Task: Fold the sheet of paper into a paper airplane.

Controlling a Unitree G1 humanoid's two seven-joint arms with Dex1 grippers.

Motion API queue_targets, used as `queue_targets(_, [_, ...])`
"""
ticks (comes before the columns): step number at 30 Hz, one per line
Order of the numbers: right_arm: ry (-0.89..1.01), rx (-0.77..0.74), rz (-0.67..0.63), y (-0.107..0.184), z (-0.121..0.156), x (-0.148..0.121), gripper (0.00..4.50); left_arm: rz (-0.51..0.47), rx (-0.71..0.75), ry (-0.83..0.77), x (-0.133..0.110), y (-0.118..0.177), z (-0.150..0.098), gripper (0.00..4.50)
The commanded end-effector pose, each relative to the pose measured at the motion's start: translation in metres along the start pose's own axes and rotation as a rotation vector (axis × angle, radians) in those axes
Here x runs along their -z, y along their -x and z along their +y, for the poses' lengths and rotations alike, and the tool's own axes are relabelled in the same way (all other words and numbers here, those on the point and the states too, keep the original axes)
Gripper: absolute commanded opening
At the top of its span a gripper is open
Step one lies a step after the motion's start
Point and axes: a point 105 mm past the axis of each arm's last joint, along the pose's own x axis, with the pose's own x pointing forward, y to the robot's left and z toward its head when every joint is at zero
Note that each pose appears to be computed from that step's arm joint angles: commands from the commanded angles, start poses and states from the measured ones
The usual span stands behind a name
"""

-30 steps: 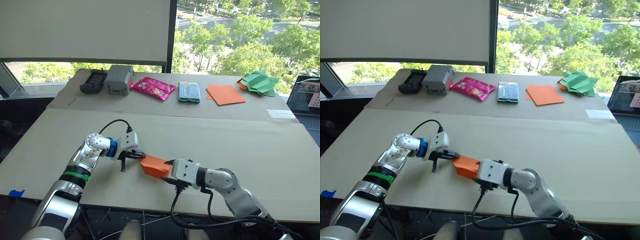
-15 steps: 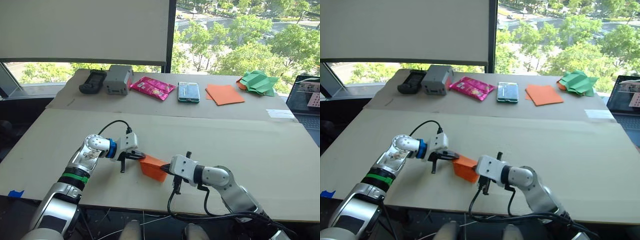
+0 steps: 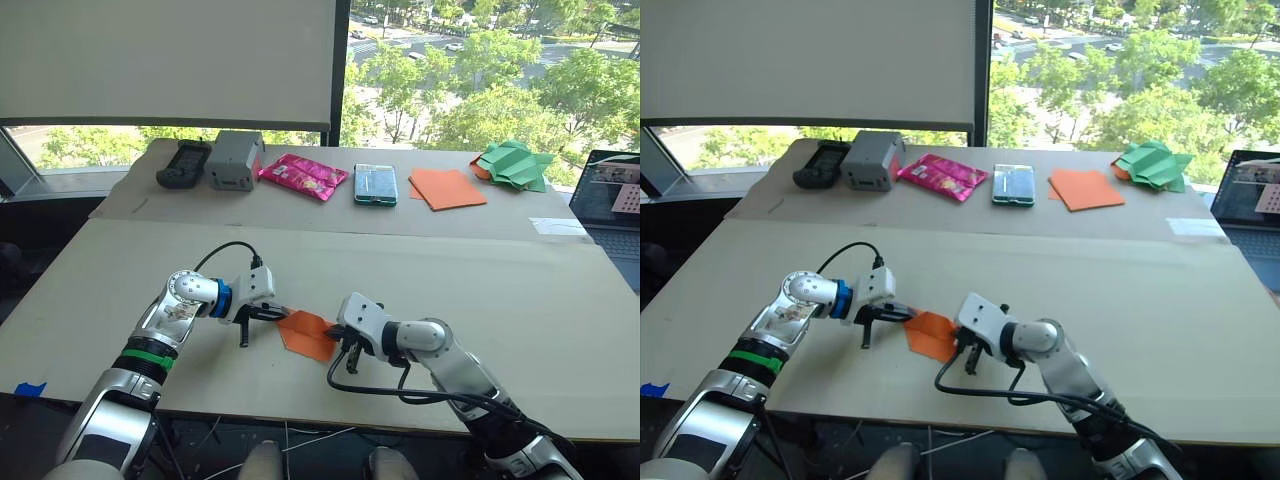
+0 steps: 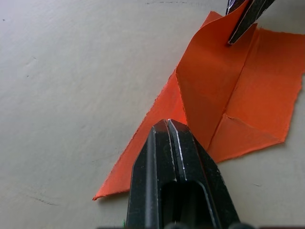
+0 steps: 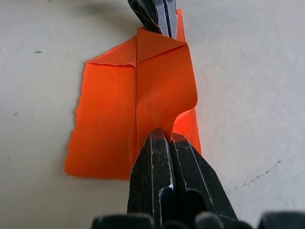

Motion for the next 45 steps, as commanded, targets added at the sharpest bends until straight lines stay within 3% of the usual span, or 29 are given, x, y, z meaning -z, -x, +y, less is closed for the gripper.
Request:
queue_targets(1, [-0.007, 0.009, 0.005, -0.003, -0.001, 0.0, 0.02, -0.002, -0.056, 0.002, -0.005, 0.017, 0.008, 0.0])
queue_targets(6, [-0.011, 0.013, 0.023, -0.005, 0.001, 0.004, 0.02, -0.052, -0.138, -0.032, -0.028, 0.043, 0.016, 0.0])
queue_targets(11, [-0.012, 0.019, 0.035, -0.006, -0.001, 0.007, 0.02, -0.169, -0.052, 0.014, -0.055, 0.048, -0.01, 0.0])
queue_targets(14, [-0.012, 0.018, 0.038, -0.007, -0.001, 0.007, 0.02, -0.13, -0.006, 0.036, -0.042, 0.037, -0.026, 0.0])
queue_targets(18, [-0.007, 0.013, 0.034, -0.008, -0.001, 0.006, 0.02, -0.067, -0.035, 0.049, -0.019, 0.023, -0.025, 0.0])
queue_targets(22, [0.002, 0.005, 0.032, -0.009, 0.0, 0.004, 0.02, -0.084, -0.1, 0.05, -0.017, 0.013, -0.014, 0.0])
queue_targets(27, [0.007, 0.0, 0.035, -0.009, 0.001, 0.004, 0.02, -0.084, -0.081, 0.08, -0.012, 0.009, -0.016, 0.0])
queue_targets(33, [0.002, 0.056, 0.015, -0.009, -0.009, -0.003, 0.02, 0.043, -0.087, 0.07, 0.021, 0.002, -0.021, 0.0])
queue_targets(40, [0.038, 0.137, -0.191, 0.01, -0.022, -0.056, 2.32, 0.073, -0.08, 0.079, 0.032, -0.001, -0.024, 0.0])
queue_targets(45, [0.124, 0.064, -0.25, 0.001, -0.003, -0.077, 2.32, 0.075, -0.072, 0.09, 0.036, -0.003, -0.026, 0.0])
